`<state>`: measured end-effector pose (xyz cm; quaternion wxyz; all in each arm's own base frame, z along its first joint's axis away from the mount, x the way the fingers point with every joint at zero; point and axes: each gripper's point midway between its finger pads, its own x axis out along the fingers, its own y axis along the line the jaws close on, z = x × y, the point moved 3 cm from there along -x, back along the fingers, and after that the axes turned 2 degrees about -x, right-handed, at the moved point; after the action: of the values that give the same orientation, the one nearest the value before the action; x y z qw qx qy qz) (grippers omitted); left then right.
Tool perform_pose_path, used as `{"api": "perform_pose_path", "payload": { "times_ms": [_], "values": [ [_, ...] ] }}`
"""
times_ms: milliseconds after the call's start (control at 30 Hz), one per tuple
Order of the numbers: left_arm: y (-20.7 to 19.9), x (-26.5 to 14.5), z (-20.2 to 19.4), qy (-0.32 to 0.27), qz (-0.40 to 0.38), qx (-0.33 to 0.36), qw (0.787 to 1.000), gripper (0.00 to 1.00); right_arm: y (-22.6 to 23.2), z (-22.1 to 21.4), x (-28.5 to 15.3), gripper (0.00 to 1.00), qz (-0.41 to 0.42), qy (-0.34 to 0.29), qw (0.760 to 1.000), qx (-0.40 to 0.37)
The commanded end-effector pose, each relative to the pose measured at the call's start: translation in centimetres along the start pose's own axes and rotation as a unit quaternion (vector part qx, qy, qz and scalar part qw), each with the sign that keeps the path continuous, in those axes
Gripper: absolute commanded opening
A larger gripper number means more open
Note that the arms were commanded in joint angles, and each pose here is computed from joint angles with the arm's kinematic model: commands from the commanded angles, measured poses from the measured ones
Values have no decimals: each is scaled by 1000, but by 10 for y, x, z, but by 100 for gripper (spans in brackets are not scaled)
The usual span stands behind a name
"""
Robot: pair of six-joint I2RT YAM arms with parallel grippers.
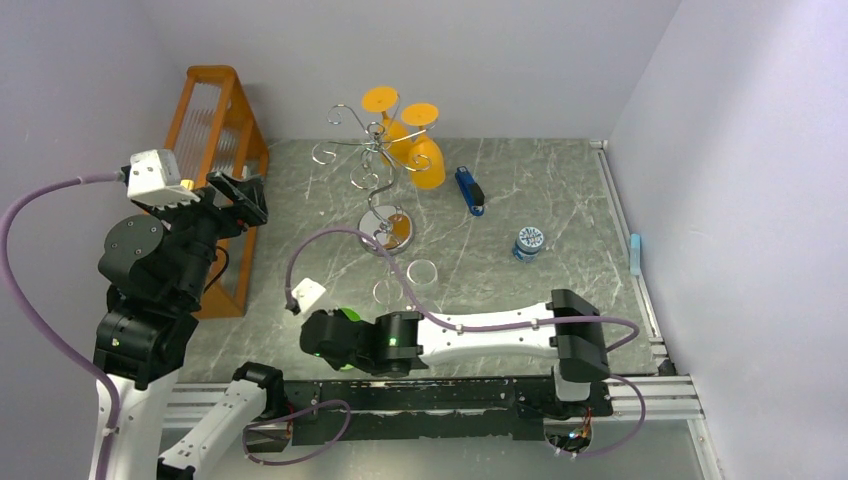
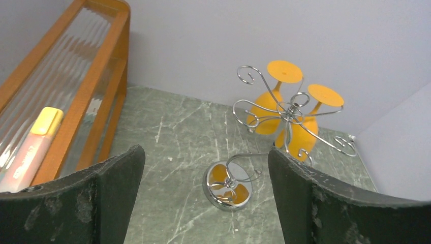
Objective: Place the wine glass upside down on the wine glass rack
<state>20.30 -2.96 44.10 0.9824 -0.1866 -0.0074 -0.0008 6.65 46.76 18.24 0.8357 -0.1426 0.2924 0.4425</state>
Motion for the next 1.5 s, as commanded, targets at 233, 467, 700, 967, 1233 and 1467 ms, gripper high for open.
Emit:
{"api": "perform_pose_path", "payload": {
  "times_ms": [233,467,700,967,1233,1467],
  "values": [
    [-31,-14,18,-1,-90,-26,996,95,-25,104,-93,0,21,-288,957,8],
    [-38,-28,12,13,-112,-96,989,97,-60,144,-146,0,-32,-454,891,17],
    [-51,-46,24,-30,-166,-188,968,97,-83,172,-185,0,-60,-565,820,67],
    [-66,-57,17,12,-200,-315,928,93,-88,188,-210,0,-2,-628,771,100],
    [-80,-48,0,54,-234,-392,888,96,-91,204,-237,0,22,-680,724,115],
    [-90,-40,-7,77,-262,-456,847,92,-86,213,-244,0,41,-698,709,90]
  ]
}}
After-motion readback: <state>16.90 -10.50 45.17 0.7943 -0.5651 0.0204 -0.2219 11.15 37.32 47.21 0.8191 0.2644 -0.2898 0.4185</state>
